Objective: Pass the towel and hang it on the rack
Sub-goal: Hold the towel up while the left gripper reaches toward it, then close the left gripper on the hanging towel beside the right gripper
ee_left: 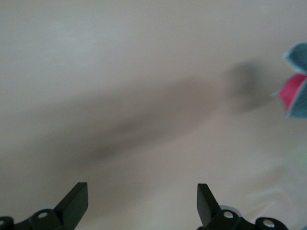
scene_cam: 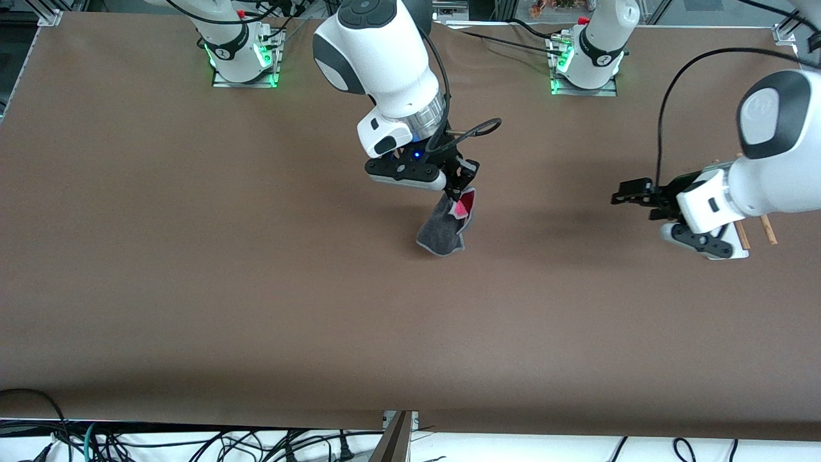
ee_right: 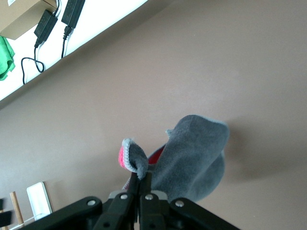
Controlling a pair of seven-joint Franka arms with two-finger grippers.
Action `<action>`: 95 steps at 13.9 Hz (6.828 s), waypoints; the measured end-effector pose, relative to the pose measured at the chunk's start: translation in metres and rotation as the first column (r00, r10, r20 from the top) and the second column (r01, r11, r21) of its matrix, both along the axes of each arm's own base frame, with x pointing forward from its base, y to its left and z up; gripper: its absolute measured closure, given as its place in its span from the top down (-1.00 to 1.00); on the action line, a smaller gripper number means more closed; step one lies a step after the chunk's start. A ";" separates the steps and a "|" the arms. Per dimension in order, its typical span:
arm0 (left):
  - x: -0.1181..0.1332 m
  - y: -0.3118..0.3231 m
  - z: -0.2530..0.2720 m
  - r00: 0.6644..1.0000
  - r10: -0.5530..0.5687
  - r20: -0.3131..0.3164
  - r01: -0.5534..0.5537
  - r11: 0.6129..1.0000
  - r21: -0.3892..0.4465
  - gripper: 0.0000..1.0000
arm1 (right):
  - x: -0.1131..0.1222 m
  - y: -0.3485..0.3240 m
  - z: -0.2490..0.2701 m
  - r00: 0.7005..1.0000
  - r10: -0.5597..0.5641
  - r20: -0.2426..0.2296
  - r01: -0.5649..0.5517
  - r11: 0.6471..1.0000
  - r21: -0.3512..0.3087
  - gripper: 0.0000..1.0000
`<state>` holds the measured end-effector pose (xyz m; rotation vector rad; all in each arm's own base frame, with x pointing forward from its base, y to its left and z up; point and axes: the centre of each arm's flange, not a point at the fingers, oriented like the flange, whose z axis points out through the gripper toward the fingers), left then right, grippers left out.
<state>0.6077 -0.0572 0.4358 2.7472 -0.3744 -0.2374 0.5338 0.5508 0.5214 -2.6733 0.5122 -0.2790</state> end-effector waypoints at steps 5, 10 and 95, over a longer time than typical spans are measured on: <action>-0.025 -0.106 -0.067 0.990 -0.101 0.103 0.111 0.990 -0.090 1.00 | -0.010 0.011 0.003 1.000 0.011 0.010 -0.011 1.000 0.016 -0.96; -0.054 -0.188 -0.080 0.958 -0.188 0.218 0.221 0.965 -0.140 1.00 | -0.014 0.015 0.004 1.000 0.018 0.019 -0.018 0.999 0.026 -0.96; -0.041 -0.235 -0.039 0.291 -0.711 0.641 0.861 0.487 0.149 0.91 | -0.006 0.017 -0.010 0.999 0.010 0.032 -0.011 0.999 0.036 -0.96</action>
